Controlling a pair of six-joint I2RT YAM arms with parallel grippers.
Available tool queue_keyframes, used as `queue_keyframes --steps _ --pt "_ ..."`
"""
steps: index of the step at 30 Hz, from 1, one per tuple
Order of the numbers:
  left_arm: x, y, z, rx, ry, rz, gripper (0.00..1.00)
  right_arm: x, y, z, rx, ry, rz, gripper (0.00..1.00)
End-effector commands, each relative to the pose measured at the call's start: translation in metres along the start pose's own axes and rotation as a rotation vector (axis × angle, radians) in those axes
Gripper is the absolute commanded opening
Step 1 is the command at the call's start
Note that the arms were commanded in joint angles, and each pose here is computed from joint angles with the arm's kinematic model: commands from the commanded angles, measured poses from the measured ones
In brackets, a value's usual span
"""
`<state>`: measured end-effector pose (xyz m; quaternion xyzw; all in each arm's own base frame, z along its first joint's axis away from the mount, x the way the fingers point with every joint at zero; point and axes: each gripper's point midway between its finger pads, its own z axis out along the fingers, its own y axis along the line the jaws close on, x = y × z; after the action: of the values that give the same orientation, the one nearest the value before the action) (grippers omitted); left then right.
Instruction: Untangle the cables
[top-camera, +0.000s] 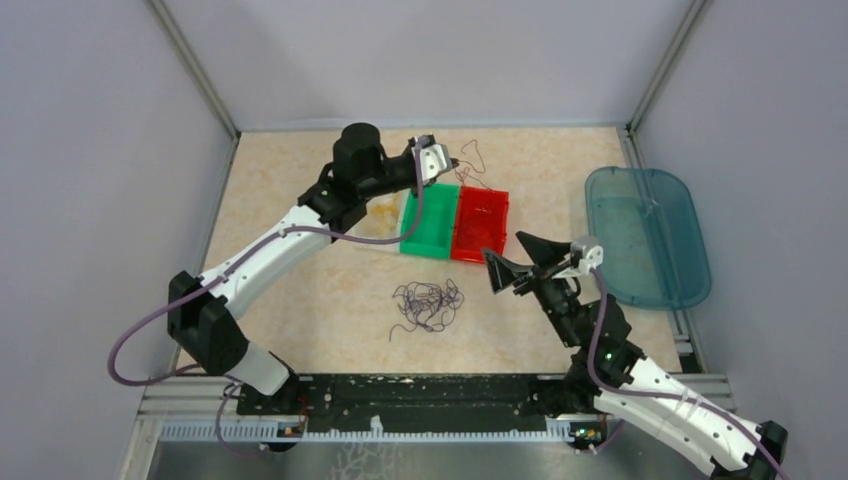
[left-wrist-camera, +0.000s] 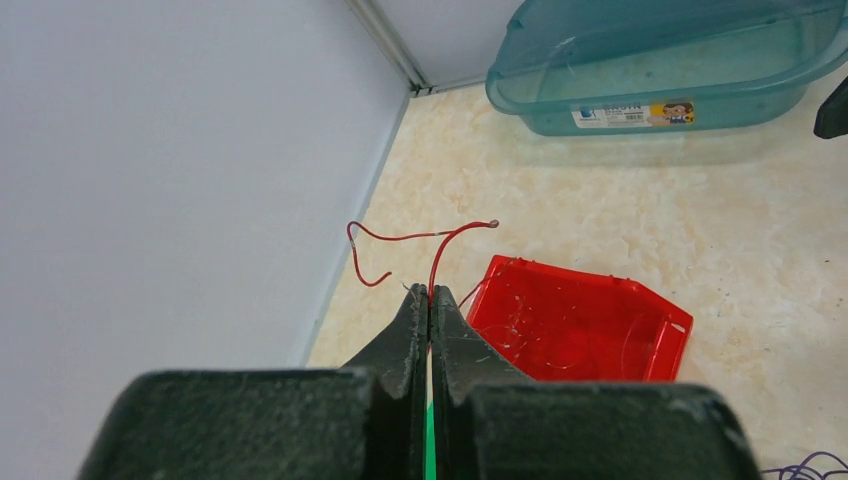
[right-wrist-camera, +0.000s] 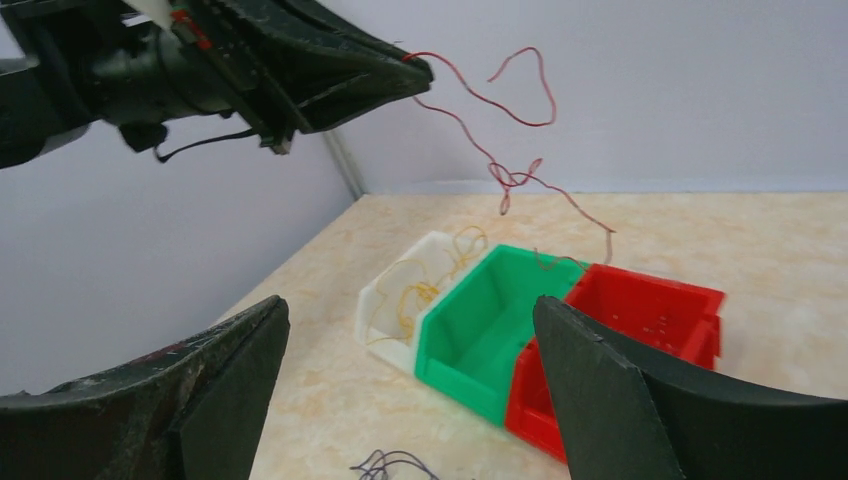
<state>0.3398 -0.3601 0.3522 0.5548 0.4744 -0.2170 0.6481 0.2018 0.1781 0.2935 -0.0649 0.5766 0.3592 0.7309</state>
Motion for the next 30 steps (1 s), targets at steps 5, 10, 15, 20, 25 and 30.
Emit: queue_keyframes --steps 5,10,15,20,25,30 --pt "0.011 0.000 0.032 -0.003 -0.013 -0.075 0.00 -0.023 -0.066 -0.006 0.414 0.001 -0.080 0.89" --pt "0.052 -0.017 0.051 0.018 0.067 -0.061 0.00 -0.025 -0.082 -0.009 0.525 -0.007 -0.091 0.88" --pt "0.093 -0.016 0.056 -0.041 0.185 0.065 0.00 -0.027 -0.088 -0.011 0.560 -0.018 -0.096 0.88" --pt "0.104 -0.013 0.047 -0.070 0.234 0.112 0.00 -0.023 -0.093 -0.013 0.580 -0.011 -0.094 0.88" --pt "0.113 -0.044 0.043 0.049 0.254 0.216 0.00 -0.019 -0.097 -0.010 0.600 -0.002 -0.079 0.87" --pt "0.134 -0.074 0.035 0.168 0.312 0.287 0.00 -0.016 -0.100 -0.011 0.622 0.008 -0.074 0.87"
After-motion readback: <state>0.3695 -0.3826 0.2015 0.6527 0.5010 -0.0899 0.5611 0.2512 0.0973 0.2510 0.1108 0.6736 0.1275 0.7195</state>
